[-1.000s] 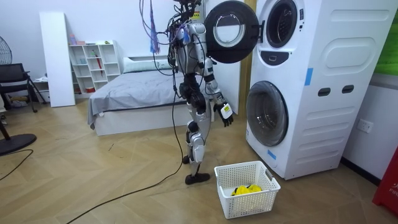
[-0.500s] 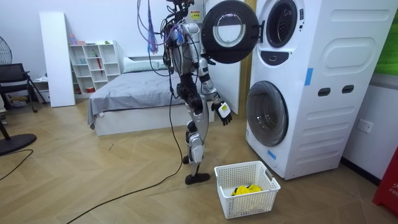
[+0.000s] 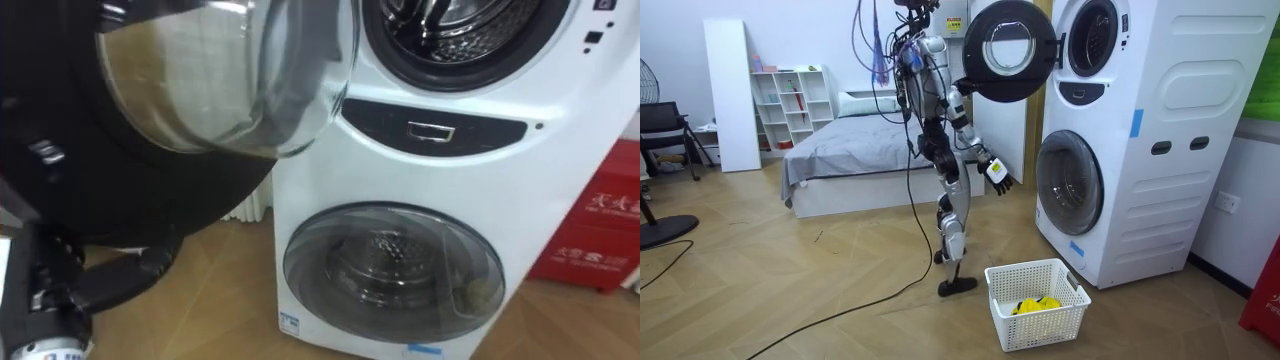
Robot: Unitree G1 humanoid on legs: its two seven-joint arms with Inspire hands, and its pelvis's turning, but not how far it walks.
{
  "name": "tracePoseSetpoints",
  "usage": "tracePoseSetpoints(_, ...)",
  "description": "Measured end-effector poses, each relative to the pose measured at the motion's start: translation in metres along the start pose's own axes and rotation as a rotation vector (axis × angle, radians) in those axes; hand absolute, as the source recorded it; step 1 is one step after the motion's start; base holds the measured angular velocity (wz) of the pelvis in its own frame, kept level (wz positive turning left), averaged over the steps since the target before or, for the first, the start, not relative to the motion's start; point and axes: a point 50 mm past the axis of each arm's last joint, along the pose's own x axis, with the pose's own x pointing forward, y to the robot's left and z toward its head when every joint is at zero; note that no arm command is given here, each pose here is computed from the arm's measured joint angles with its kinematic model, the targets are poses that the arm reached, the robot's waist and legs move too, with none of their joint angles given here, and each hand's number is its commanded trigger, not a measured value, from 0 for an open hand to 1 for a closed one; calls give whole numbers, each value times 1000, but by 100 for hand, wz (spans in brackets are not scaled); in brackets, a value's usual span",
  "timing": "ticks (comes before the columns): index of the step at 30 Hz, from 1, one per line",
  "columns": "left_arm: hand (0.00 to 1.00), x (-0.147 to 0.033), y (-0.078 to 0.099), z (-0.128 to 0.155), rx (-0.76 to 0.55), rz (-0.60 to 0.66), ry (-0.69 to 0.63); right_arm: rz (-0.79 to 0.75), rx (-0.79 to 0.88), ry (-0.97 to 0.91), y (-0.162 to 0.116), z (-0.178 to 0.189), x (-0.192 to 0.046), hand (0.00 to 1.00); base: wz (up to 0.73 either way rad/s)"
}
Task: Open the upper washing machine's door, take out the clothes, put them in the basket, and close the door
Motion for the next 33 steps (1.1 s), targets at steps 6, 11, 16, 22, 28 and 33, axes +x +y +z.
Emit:
tracePoseSetpoints(6, 0, -11, -24, 2, -80, -135, -12, -6, 11, -25, 2, 8, 2, 0, -49)
tracePoseSetpoints(11, 0, -13, -52, 7, -81, -443, -57, 71, -6, -16, 20, 3, 1, 0, -61)
tracePoseSetpoints(16, 0, -18, -83, 19, -90, -764, -172, 89, -40, 9, 19, 0, 0, 0, -36)
tracePoseSetpoints(22, 0, -37, -107, 22, -115, -1020, -189, 79, -81, -13, 17, 7, 2, 0, -17)
tracePoseSetpoints(28, 0, -31, -118, 35, -108, -1105, -274, 91, -85, -9, 22, 8, 2, 0, -9)
tracePoseSetpoints(33, 0, -30, -120, 29, -93, -1112, -252, 82, -97, -8, 20, 7, 2, 0, -7)
